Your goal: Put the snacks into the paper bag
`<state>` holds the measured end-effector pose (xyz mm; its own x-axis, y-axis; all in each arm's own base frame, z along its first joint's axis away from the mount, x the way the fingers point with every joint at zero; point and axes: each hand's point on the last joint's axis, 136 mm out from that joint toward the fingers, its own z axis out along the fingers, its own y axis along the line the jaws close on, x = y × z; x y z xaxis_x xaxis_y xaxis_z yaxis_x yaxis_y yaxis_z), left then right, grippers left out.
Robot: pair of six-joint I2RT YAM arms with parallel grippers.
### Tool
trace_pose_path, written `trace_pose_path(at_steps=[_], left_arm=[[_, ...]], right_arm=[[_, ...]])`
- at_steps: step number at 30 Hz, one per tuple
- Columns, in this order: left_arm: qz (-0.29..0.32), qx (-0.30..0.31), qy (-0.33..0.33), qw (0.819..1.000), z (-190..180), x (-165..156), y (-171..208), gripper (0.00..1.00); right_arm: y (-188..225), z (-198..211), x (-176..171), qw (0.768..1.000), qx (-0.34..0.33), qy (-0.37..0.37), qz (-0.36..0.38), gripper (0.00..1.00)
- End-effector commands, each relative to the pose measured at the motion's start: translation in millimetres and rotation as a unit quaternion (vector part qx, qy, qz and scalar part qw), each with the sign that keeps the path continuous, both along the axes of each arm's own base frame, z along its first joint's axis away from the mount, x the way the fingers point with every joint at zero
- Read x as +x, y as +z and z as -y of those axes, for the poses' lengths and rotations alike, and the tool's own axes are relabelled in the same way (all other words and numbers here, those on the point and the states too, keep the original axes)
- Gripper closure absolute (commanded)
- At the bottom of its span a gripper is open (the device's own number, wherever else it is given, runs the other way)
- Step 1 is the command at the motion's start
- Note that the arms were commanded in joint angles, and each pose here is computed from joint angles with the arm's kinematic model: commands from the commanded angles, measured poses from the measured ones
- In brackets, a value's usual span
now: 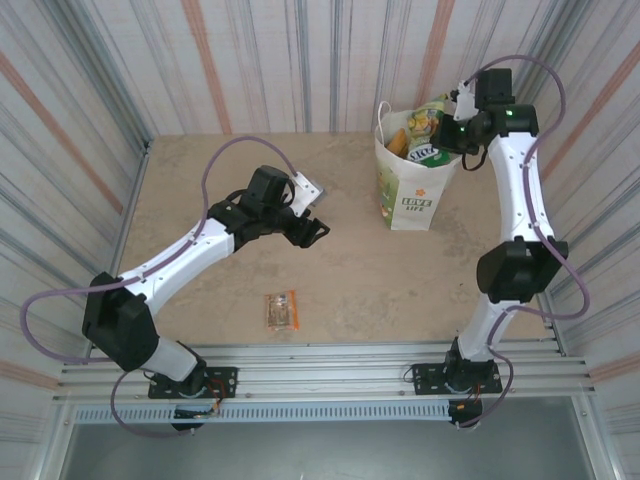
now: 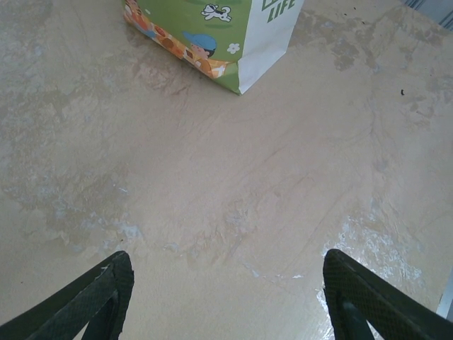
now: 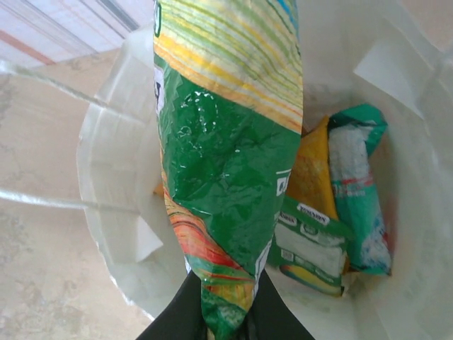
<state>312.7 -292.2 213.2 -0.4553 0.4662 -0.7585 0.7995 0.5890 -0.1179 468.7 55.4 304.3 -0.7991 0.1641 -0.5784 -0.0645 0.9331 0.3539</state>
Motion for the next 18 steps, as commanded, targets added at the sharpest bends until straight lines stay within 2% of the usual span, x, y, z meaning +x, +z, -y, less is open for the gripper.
trace_pose_path(at_steps=[1, 7, 12, 14, 16, 18], left_arm=[[-0.006, -0.008, -0.003, 1.0, 2, 0, 7, 0.27], [-0.004, -0.003, 0.002, 1.0, -1, -1, 6, 0.27], [-0.008, -0.004, 0.001, 1.0, 1, 0, 5, 0.27], [-0.011, -0.005, 0.001, 1.0, 1, 0, 4, 0.27], [-0.01, -0.006, 0.002, 1.0, 2, 1, 5, 0.27], [-0.01, -0.005, 0.001, 1.0, 2, 1, 4, 0.26]], right_arm=[[-18, -17, 5, 0.999, 0.023, 0.021, -0.042, 0.97], [-41, -22, 15, 0.996, 0.024, 0.029, -0.084, 0.96], [-55, -13, 19, 0.995, 0.013, 0.017, -0.099, 0.89], [-61, -1, 20, 0.994, -0.011, 0.001, -0.107, 0.81], [-65, 15, 20, 0.992, -0.05, -0.022, -0.112, 0.69], [-64, 30, 20, 0.989, -0.091, -0.041, -0.109, 0.64]])
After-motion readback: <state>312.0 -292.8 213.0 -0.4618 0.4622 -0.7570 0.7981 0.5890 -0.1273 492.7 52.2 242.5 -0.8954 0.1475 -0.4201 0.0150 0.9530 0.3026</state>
